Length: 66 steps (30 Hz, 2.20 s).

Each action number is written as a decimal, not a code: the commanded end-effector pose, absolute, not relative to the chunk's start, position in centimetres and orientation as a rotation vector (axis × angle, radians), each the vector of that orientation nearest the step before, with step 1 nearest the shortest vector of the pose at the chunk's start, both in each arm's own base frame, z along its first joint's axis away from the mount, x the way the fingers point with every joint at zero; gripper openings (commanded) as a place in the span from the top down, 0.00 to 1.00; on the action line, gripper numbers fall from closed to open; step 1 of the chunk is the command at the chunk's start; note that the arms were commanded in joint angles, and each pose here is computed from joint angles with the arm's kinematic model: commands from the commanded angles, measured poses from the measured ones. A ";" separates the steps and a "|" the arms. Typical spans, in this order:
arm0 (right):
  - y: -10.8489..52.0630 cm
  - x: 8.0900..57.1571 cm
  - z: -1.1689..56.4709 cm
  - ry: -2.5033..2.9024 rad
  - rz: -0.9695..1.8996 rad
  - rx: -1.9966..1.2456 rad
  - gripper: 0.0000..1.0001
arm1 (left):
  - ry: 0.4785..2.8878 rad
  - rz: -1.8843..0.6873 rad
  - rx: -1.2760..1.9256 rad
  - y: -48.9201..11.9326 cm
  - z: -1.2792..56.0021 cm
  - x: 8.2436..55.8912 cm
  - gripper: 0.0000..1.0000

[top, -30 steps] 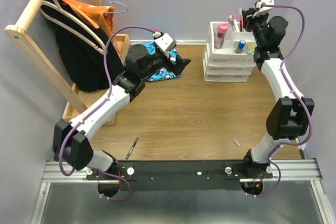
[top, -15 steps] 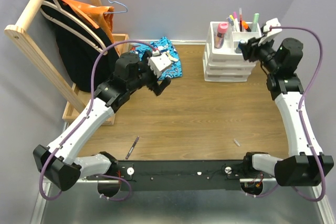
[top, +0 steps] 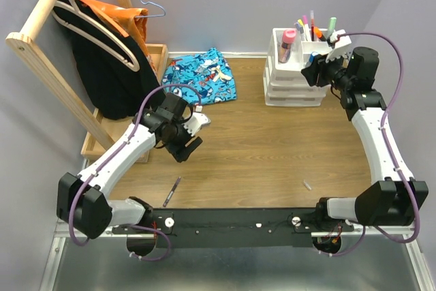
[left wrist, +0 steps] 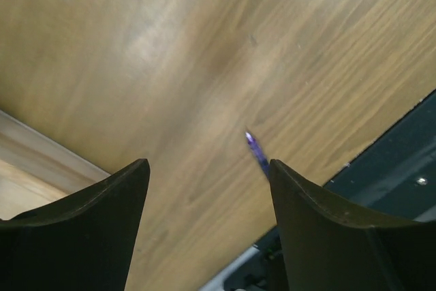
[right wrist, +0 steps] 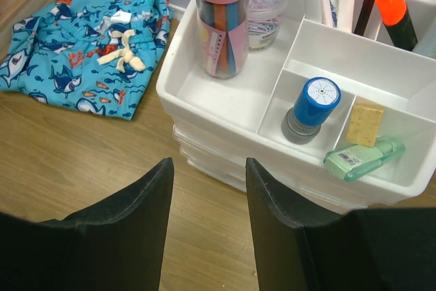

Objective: Sort the stationery into containers
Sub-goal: Move the pen to the center of the board.

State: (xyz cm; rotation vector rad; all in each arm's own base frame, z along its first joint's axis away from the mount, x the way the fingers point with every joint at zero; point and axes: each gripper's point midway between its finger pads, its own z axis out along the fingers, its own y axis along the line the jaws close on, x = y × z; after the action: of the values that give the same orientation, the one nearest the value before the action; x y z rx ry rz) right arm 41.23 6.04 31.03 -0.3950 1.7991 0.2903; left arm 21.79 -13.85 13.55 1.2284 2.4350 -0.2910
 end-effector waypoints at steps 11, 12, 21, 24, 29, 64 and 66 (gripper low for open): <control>6.9 42.1 31.8 1.812 0.341 -0.467 0.46 | 2.851 -0.136 1.179 -10.7 8.7 18.6 0.35; 6.8 42.0 31.6 1.817 0.336 -0.467 0.46 | 2.858 -0.136 1.194 -10.5 8.7 18.3 0.37; 6.6 41.8 31.2 1.835 0.316 -0.486 0.46 | 2.968 -0.231 1.427 -8.2 5.0 12.3 0.46; 6.5 42.0 30.7 1.844 0.311 -0.488 0.46 | 2.950 -0.249 1.422 -8.6 4.9 12.5 0.45; 6.8 42.6 30.1 1.858 0.345 -0.478 0.46 | 2.974 -0.270 1.441 -8.8 4.6 12.5 0.45; 6.4 42.9 30.0 1.833 0.290 -0.518 0.46 | 3.066 -0.035 1.579 -9.0 1.4 12.6 0.53; 6.4 42.8 30.1 1.829 0.283 -0.527 0.46 | 3.049 -0.021 1.602 -9.2 1.3 12.7 0.53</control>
State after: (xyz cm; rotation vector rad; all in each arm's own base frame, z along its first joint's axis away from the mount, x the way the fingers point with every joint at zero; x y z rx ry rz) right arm 43.27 6.52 29.32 -0.4996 1.8628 0.3101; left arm 11.84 -9.18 1.86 1.5809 3.0851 -0.1265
